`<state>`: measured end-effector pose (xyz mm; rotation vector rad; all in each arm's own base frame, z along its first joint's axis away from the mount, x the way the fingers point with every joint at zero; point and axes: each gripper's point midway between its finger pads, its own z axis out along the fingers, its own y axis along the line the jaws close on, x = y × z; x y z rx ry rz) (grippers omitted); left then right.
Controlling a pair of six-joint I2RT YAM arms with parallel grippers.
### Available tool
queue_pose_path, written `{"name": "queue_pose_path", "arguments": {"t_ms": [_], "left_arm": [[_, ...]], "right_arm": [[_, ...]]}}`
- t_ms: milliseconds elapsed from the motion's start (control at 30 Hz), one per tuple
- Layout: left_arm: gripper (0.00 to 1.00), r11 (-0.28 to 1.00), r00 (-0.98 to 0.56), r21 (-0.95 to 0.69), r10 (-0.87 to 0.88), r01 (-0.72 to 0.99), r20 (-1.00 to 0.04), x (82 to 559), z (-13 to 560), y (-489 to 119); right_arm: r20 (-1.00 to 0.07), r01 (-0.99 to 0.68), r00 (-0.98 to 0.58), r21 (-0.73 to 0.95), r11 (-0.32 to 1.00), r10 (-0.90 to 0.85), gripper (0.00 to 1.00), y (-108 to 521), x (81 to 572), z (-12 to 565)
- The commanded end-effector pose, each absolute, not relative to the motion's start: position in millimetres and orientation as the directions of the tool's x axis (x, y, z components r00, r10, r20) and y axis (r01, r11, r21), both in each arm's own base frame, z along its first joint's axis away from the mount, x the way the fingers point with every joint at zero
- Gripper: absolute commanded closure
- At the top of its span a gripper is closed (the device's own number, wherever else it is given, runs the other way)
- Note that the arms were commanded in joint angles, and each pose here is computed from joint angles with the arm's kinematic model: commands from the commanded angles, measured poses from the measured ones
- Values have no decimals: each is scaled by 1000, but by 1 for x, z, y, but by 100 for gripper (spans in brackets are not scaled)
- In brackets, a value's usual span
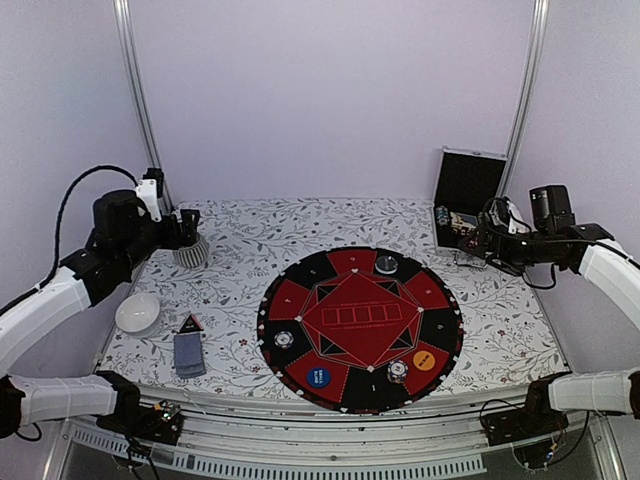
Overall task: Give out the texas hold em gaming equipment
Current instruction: Pick up the face-down deck piles from the center of the board.
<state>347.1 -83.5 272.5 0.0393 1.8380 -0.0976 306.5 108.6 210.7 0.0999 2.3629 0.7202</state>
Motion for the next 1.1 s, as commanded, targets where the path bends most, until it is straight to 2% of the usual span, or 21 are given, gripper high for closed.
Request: {"name": "queue_pose_path", "arguments": {"t_ms": [0,533,1067], "left_arm": [[2,994,-215,-54,-33,91,-976,349,285,-82],[2,999,-255,-41,-37,8,-966,361,268,-58],[2,1000,-223,-4,-6,-9,-975,361,268,-47]], "right_arm": [[-552,-102,-785,564,820,282,1,112,298,205],[-579,-99,-766,534,840,278,1,106,299,204],[-722,-67,-605,467,882,336,1,82,325,247]]}}
